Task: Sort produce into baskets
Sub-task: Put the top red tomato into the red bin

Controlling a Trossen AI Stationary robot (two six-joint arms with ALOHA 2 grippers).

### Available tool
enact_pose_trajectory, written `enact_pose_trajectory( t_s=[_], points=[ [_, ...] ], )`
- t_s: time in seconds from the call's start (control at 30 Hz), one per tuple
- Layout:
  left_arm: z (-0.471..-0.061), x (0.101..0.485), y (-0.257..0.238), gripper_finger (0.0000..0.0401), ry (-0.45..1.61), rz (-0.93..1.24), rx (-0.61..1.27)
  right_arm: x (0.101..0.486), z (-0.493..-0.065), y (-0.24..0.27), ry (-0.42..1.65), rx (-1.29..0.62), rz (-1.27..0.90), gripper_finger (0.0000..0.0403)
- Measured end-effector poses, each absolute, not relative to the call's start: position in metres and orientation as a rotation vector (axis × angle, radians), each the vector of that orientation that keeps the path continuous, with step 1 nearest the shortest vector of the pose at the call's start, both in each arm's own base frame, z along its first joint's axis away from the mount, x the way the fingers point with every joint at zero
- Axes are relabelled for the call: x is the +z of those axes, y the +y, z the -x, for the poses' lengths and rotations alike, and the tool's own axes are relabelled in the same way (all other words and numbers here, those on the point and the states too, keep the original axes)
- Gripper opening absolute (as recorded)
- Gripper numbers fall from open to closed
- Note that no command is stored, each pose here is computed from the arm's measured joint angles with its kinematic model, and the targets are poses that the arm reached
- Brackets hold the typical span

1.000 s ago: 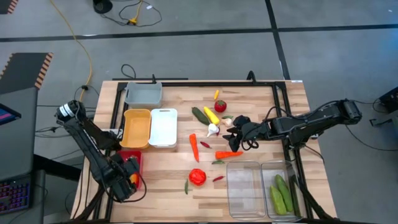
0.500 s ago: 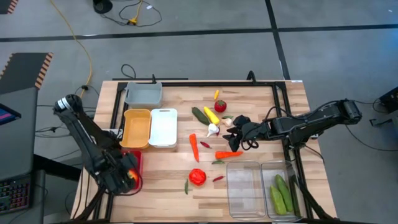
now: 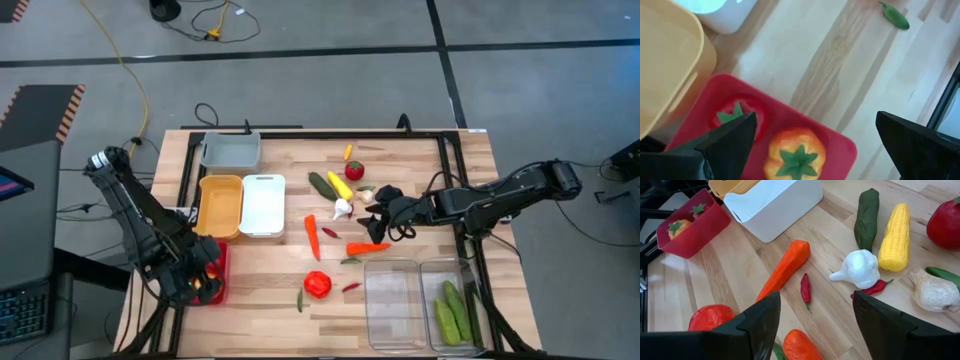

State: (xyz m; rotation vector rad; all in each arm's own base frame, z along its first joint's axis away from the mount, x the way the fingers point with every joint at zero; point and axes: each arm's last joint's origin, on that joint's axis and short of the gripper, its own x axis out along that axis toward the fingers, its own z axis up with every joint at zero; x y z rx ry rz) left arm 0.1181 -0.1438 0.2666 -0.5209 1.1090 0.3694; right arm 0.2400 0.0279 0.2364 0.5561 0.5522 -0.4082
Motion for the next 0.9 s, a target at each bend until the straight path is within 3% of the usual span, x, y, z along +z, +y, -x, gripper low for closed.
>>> enact_pose_trajectory(
  t_s=[0.27,0.9],
  points=[
    [-0.119,0.267,-0.143,0.0395,1.082,0.513,0.377,0.237,-0.24,0.024,0.493,-0.503,-0.67,0.0305],
    [-0.12,0.268,-0.142,0.0395,1.016,0.495,0.396,0.238,-0.241,0.017,0.478,-0.528,-0.678,0.0306]
  ],
)
